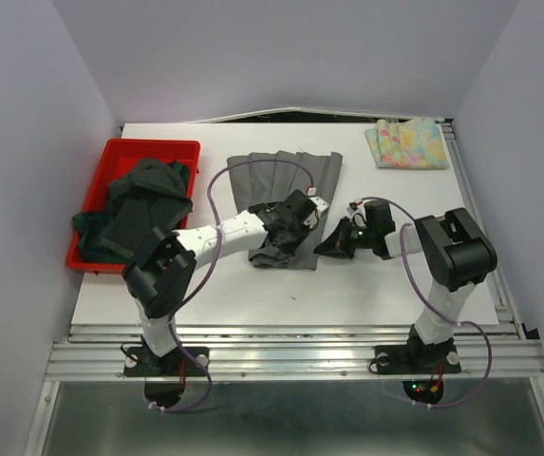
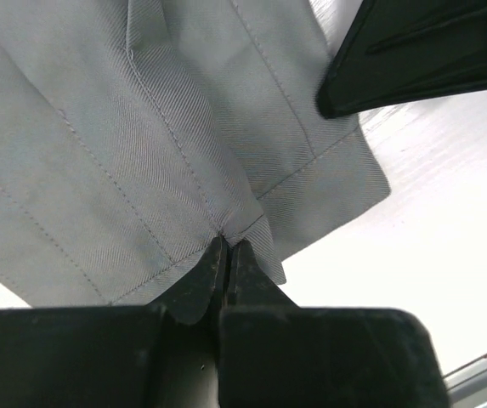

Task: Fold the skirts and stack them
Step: Fold the skirt

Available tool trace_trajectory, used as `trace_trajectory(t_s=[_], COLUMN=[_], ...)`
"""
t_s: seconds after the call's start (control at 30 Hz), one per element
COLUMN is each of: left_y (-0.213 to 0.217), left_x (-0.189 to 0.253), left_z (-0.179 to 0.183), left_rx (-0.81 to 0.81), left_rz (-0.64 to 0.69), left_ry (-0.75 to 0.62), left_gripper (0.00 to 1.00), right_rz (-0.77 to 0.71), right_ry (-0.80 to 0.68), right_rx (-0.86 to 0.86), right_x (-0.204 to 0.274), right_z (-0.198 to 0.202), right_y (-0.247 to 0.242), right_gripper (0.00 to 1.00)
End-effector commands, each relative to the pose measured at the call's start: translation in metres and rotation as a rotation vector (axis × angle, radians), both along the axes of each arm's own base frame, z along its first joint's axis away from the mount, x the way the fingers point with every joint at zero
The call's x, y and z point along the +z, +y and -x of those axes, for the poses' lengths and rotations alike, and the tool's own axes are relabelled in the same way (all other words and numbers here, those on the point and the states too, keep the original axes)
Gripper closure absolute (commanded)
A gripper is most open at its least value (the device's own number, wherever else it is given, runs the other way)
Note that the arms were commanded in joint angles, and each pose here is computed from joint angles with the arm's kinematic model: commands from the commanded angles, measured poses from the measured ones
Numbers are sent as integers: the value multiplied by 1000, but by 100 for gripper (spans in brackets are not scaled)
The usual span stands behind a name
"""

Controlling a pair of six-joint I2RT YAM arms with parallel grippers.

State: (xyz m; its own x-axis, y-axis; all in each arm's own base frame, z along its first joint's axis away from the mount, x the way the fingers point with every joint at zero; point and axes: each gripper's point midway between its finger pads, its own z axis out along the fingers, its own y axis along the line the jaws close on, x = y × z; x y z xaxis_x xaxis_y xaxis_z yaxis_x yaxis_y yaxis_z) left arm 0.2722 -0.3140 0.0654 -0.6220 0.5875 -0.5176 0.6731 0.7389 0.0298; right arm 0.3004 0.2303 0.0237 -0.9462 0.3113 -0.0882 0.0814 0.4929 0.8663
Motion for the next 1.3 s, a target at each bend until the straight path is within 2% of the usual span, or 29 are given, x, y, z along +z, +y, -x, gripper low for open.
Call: trace_trajectory(t_s=[0.0, 0.17, 0.47, 0.7, 0.9, 1.2, 1.23, 1.27], left_y=[-21, -38, -63, -79, -91, -70, -66, -66], left_x=[63, 75, 70, 29, 11, -29, -31, -30], left_z=[-9, -3, 2, 12, 12, 21, 19, 18], left_rx=[-32, -73, -109, -148, -164, -116, -104, -108], left_rz=[139, 158, 194, 210, 276, 283, 277, 283], left_ry=[-111, -111, -82, 7, 39, 207, 218, 226], left_gripper=[100, 100, 100, 100, 100, 100, 92, 90], right_rz=[-1, -10, -27, -37, -48, 15, 29, 35], right_ry=[-34, -26, -31, -22, -17, -59, -63, -63], right_rx=[-3, -7, -8, -9, -12, -3, -13, -15], right_x=[2, 3, 9, 10, 12, 9, 11, 10], right_z=[-3, -2, -1, 1, 3, 1, -2, -2], right_y=[2, 3, 4, 4, 4, -1, -2, -3], right_gripper=[99, 99, 99, 99, 99, 99, 99, 99])
